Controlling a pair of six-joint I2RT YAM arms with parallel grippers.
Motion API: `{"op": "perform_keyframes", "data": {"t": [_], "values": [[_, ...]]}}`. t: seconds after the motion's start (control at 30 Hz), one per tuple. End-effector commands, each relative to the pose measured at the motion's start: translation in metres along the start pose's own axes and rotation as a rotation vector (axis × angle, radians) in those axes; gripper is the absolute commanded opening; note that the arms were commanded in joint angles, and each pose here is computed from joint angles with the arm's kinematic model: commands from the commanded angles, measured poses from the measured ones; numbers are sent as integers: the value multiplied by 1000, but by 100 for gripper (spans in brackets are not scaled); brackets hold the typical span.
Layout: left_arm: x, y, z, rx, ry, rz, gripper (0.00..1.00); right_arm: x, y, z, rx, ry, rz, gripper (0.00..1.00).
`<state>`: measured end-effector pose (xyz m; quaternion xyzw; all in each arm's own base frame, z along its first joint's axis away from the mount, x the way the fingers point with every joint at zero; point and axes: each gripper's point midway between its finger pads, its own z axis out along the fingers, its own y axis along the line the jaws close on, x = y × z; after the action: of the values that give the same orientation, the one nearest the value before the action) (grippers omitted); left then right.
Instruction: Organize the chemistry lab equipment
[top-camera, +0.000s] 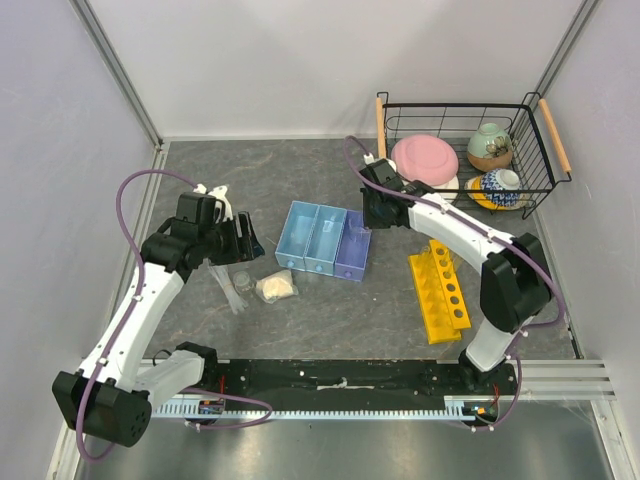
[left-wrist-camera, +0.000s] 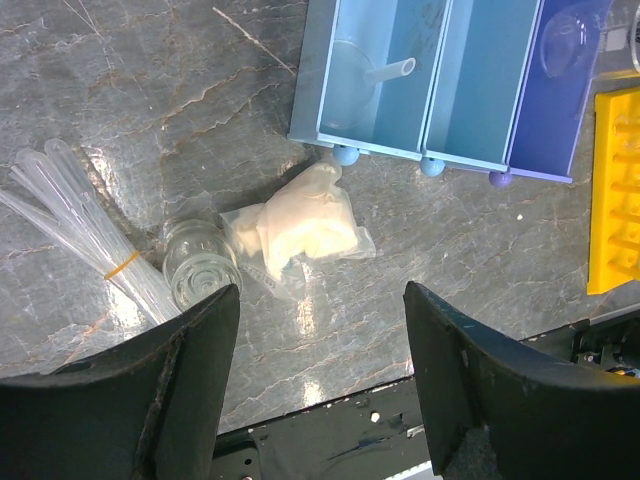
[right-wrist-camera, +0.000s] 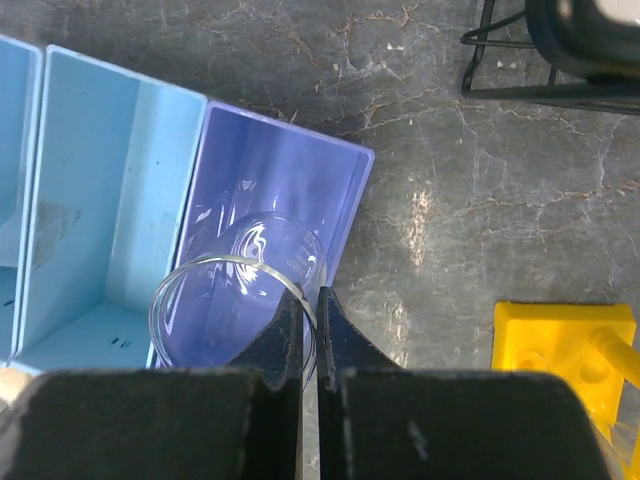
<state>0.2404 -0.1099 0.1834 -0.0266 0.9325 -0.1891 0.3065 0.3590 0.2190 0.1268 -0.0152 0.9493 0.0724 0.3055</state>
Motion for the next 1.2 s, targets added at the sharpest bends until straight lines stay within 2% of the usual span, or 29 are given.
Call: {"op": "perform_keyframes", "data": {"t": [0.0,0.23,0.4,0.7,0.77,0.9,1.0,1.17], "values": [[-13,-5,0,18,-37,4,74,-23,8,12,-41,-53,-6,0],[-14,-5,2,16,-35,5,74,-25,14,32,-64,-31,-89,0],[-15,-6,2,21,-34,6,74,-25,16,43,-75,-13,-207,0],[-14,-8,-1,33,-36,9,74,-6,16,55,-136,59,-377,0],[-14,-9,-1,39,-37,9,74,-5,16,55,-137,60,-388,4],[-14,-10,-3,44,-42,12,74,-4,14,54,-131,64,-398,23],[-13,-10,-3,44,-43,13,74,-8,13,50,-118,52,-394,32],[-13,-10,-5,49,-47,15,74,-22,11,36,-99,11,-385,35]]}}
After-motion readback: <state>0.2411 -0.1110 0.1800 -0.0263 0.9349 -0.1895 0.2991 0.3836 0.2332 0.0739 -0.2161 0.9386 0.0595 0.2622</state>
